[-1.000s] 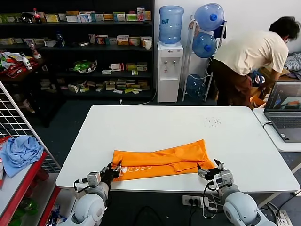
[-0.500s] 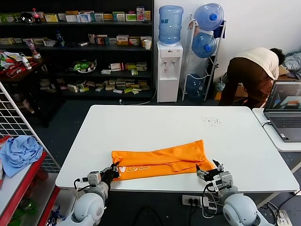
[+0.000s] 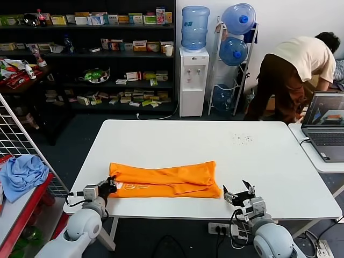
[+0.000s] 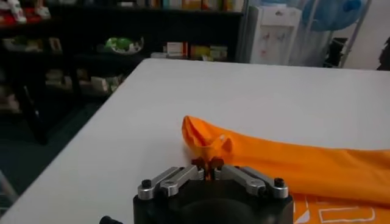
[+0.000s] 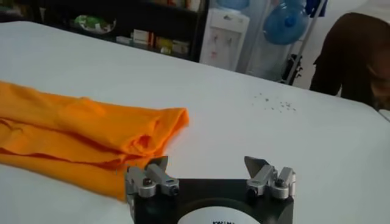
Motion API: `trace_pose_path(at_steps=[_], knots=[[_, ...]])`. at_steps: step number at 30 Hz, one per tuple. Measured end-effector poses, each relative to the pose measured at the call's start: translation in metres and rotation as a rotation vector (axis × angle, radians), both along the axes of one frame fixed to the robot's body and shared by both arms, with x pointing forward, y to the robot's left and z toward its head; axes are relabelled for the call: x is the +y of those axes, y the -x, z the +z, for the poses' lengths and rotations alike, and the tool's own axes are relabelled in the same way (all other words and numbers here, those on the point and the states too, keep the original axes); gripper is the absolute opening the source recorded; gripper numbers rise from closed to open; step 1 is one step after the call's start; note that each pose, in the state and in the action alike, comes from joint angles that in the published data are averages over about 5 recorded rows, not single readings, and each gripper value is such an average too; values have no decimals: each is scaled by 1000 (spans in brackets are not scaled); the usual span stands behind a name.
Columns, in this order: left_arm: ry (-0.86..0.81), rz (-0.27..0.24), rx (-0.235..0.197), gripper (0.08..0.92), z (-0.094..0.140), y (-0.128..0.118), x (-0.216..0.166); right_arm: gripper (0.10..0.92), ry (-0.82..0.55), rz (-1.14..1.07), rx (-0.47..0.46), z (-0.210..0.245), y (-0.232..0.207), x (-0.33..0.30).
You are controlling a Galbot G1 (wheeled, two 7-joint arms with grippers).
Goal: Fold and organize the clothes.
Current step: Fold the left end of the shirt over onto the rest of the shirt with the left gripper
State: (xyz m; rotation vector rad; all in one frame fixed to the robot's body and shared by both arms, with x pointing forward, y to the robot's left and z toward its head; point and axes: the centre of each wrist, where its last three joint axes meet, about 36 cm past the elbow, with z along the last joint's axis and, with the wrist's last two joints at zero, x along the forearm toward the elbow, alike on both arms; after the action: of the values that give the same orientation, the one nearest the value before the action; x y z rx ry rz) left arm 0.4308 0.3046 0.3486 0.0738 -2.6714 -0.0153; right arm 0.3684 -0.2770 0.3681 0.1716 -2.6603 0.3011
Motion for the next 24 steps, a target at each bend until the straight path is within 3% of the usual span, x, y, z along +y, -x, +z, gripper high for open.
trace_pose_path(at_steps=[6, 11, 24], knots=[[-97, 50, -37, 136, 19, -16, 46, 823, 9, -5, -26, -1, 2, 1], [-121, 52, -44, 136, 34, -16, 54, 823, 18, -7, -42, -4, 2, 2], [36, -77, -30, 136, 57, 4, -34, 823, 61, -19, -47, -17, -1, -7]])
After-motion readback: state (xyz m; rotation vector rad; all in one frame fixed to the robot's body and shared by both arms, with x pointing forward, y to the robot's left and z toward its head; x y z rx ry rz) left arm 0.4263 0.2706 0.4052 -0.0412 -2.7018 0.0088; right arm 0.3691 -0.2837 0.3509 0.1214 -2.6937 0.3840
